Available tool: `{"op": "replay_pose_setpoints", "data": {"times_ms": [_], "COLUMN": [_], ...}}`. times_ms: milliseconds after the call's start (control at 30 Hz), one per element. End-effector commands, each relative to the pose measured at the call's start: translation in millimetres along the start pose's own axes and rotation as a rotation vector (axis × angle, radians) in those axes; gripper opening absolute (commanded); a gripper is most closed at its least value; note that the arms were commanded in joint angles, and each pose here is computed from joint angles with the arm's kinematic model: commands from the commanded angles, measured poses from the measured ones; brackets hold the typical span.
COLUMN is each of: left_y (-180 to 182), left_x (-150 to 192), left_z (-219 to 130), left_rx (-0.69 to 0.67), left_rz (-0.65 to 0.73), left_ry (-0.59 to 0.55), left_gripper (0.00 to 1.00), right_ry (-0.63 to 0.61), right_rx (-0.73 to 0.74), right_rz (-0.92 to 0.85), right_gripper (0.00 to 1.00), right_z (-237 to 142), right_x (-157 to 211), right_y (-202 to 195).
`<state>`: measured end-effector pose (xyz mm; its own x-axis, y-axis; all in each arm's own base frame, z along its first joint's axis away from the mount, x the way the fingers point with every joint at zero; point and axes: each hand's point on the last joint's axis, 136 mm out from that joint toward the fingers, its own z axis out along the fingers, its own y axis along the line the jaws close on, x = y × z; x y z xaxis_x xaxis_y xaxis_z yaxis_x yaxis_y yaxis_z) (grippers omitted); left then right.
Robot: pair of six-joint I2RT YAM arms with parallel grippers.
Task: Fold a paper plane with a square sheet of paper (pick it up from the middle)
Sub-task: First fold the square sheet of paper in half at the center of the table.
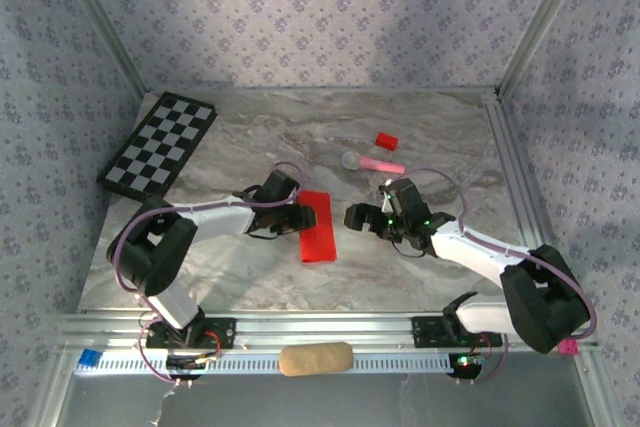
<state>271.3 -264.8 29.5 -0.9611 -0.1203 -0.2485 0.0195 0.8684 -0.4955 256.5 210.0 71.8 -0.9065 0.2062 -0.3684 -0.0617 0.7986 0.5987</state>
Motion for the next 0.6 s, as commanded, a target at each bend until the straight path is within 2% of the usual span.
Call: {"op": "replay_pose_setpoints", "data": {"times_ms": [0,300,567], "left_y": [21.4,35.7,37.4], "left_x": [1.5,4.2,8.8], "left_z": [-2.2,-3.2,6.6], "left_rx": [-0.084,-0.15,-0.154], "left_rz": [-0.03,-0.04,-0.064], "left_ry": [-0.021,-0.012,0.024], "left_gripper": [0.5,0.5,0.5], "right_ry": [-0.003,0.008,0.011], "right_rx": [0.021,0.031,0.037], "right_rz": [0.006,0.005,0.001], "right_gripper": [1.0,1.0,1.0], "right_z": [0.6,4.1,4.5], "right_x": [-3.1,-1.9,-1.4], "right_y": [1.2,0.8,2.4]}}
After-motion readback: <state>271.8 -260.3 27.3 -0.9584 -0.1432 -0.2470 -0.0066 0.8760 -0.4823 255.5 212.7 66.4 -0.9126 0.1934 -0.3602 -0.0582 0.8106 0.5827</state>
